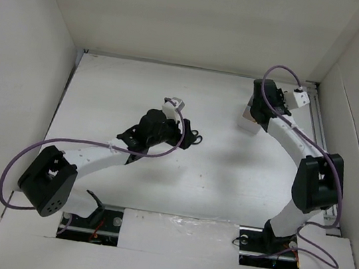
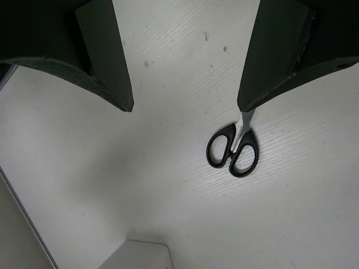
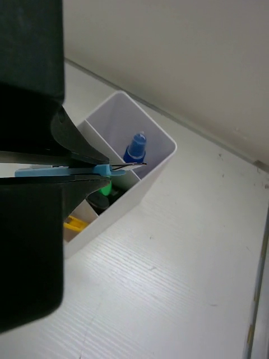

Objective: Sort the stationery into containers
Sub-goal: Place the pen in the storage box, then pick up the scissors from the center of the board, then place the scissors in the storage box, then reset both arms

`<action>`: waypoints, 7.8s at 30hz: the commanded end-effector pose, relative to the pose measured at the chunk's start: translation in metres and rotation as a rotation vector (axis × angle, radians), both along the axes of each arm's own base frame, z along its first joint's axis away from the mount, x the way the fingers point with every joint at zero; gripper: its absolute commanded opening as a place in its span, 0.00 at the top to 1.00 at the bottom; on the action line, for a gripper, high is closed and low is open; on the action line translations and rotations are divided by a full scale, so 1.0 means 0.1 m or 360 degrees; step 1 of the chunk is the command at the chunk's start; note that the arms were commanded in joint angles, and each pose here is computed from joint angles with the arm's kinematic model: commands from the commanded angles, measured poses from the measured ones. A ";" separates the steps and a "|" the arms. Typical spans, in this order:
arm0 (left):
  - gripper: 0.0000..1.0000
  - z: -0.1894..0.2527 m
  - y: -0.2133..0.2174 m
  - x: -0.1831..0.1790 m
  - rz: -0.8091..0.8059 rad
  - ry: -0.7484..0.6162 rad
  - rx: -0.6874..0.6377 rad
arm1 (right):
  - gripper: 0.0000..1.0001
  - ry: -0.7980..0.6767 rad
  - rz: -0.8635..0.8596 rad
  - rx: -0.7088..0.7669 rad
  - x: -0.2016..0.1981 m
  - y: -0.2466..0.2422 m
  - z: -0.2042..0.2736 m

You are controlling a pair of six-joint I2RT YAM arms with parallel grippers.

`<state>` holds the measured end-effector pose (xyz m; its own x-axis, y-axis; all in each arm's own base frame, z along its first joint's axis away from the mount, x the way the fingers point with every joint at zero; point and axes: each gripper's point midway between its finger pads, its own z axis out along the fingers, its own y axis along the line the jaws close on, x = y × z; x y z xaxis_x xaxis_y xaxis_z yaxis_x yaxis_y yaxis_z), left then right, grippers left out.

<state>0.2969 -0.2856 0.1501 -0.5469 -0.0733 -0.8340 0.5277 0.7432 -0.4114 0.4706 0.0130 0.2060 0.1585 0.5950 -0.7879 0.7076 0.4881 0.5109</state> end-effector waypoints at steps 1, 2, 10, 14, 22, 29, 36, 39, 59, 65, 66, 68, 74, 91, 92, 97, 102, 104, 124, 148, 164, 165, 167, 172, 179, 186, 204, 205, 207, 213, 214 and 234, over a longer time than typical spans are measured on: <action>0.28 0.18 0.02 0.01 0.0015 -0.0070 -0.0063 | 1.00 -0.0011 -0.0152 -0.0087 0.00 -0.17 0.13; 0.28 0.18 0.03 0.01 0.0015 -0.0070 -0.0063 | 1.00 0.0009 -0.0163 -0.0103 0.01 -0.18 0.07; 0.28 0.12 0.08 0.06 0.0074 -0.0048 -0.0017 | 1.00 0.0059 -0.0180 -0.0125 0.04 -0.19 -0.08; 0.28 0.08 0.12 0.13 0.0146 -0.0040 0.0027 | 1.00 0.0085 -0.0203 -0.0155 0.05 -0.21 -0.13; 0.28 -0.11 0.30 0.25 0.0302 0.0006 0.0203 | 1.00 0.0127 -0.0228 -0.0176 0.07 -0.18 -0.27; 0.28 -0.35 0.33 0.35 0.0357 0.0093 0.0355 | 0.75 0.0111 -0.0183 -0.0172 0.08 -0.03 -0.24; 0.28 -0.45 0.28 0.39 0.0336 0.0120 0.0434 | 0.56 0.0097 -0.0158 -0.0157 0.08 0.02 -0.20; 0.29 -0.53 0.29 0.39 0.0333 0.0142 0.0456 | 0.54 0.0073 -0.0129 -0.0137 0.03 0.07 -0.06; 0.42 -1.03 0.18 0.40 0.0146 0.0261 0.0667 | 0.59 -0.0110 0.0738 0.0380 -0.71 1.05 0.22; 0.44 -1.13 0.17 0.37 0.0128 0.0296 0.0730 | 0.60 -0.0064 0.0903 0.0459 -0.80 1.28 0.12; 0.44 -1.17 0.15 0.35 0.0121 0.0305 0.0755 | 0.60 -0.0082 0.0914 0.0483 -0.79 1.31 0.14; 0.49 -1.21 0.11 0.35 0.0125 0.0287 0.0820 | 0.59 -0.0057 0.0980 0.0537 -0.81 1.41 0.04; 0.68 -1.35 0.10 0.33 0.0151 0.0299 0.0939 | 0.52 0.0138 0.1219 0.0660 -0.81 1.86 -0.42; 1.00 -1.13 0.00 0.28 0.0100 0.0267 0.0785 | 0.39 0.0387 0.1463 0.0853 -0.81 2.31 -1.05; 1.00 -1.11 0.01 0.26 0.0101 0.0262 0.0779 | 0.39 0.0392 0.1505 0.0882 -0.83 2.36 -1.06; 1.00 -0.94 -0.04 0.18 0.0051 0.0240 0.0677 | 0.37 0.0371 0.1595 0.0899 -0.85 2.44 -1.00; 1.00 -0.81 -0.13 0.11 -0.0002 0.0232 0.0563 | 0.34 0.0357 0.1673 0.0901 -0.91 2.48 -0.93; 1.00 -0.80 -0.14 0.07 -0.0033 0.0242 0.0546 | 0.34 0.0376 0.1667 0.0902 -0.94 2.46 -1.00; 1.00 -0.36 -0.32 -0.02 -0.0137 0.0177 0.0326 | 0.38 0.0370 0.1948 0.0962 -1.18 2.71 -0.90; 0.00 0.39 -0.08 0.06 0.0086 -0.0161 0.0085 | 1.00 -0.0004 0.1103 0.0497 -0.43 1.66 -0.07; 0.00 0.31 0.03 -0.03 0.0036 -0.0155 0.0036 | 1.00 -0.0051 -0.0139 -0.0163 -0.29 -0.16 0.52; 0.00 0.31 0.04 -0.01 0.0050 -0.0158 0.0040 | 1.00 -0.0049 -0.0179 -0.0184 -0.29 -0.19 0.53; 0.00 0.31 0.06 -0.03 0.0050 -0.0162 0.0037 | 1.00 -0.0011 -0.0193 -0.0201 -0.25 -0.19 0.50; 0.00 0.38 0.08 -0.03 0.0067 -0.0187 0.0022 | 1.00 0.0025 -0.0238 -0.0282 -0.18 -0.14 0.48; 0.00 0.38 0.08 -0.03 0.0067 -0.0187 0.0022 | 1.00 0.0097 -0.0273 -0.0402 -0.07 -0.02 0.35; 0.00 0.42 0.08 -0.03 0.0068 -0.0197 0.0012 | 1.00 0.0172 -0.0274 -0.0472 0.04 0.14 0.19; 0.00 0.42 0.08 -0.04 0.0073 -0.0188 0.0002 | 0.43 0.0151 -0.0196 -0.0432 0.01 0.43 0.18; 0.00 0.38 0.08 -0.03 0.0072 -0.0177 0.0012 | 0.40 0.0112 -0.0200 -0.0409 -0.02 0.42 0.30; 0.00 0.38 0.09 -0.02 0.0086 -0.0180 0.0016 | 0.36 0.0093 -0.0175 -0.0388 -0.07 0.46 0.36; 0.00 0.40 0.14 -0.04 0.0127 -0.0191 -0.0017 | 0.22 0.0011 0.0022 -0.0228 -0.28 0.62 0.63; 0.00 0.45 0.15 -0.05 0.0128 -0.0206 -0.0033 | 0.20 0.0014 0.0123 -0.0161 -0.29 0.74 0.61; 0.00 0.51 0.50 0.01 0.0476 -0.0223 -0.0154 | 1.00 0.0075 0.1474 0.0406 -1.90 2.09 -0.22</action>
<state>0.2934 -0.2378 0.1823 -0.4208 -0.2205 -0.8799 0.3609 0.8492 -0.3854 0.2890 0.2052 0.1643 -0.4759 0.5787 -0.6623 0.2025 0.8049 0.5577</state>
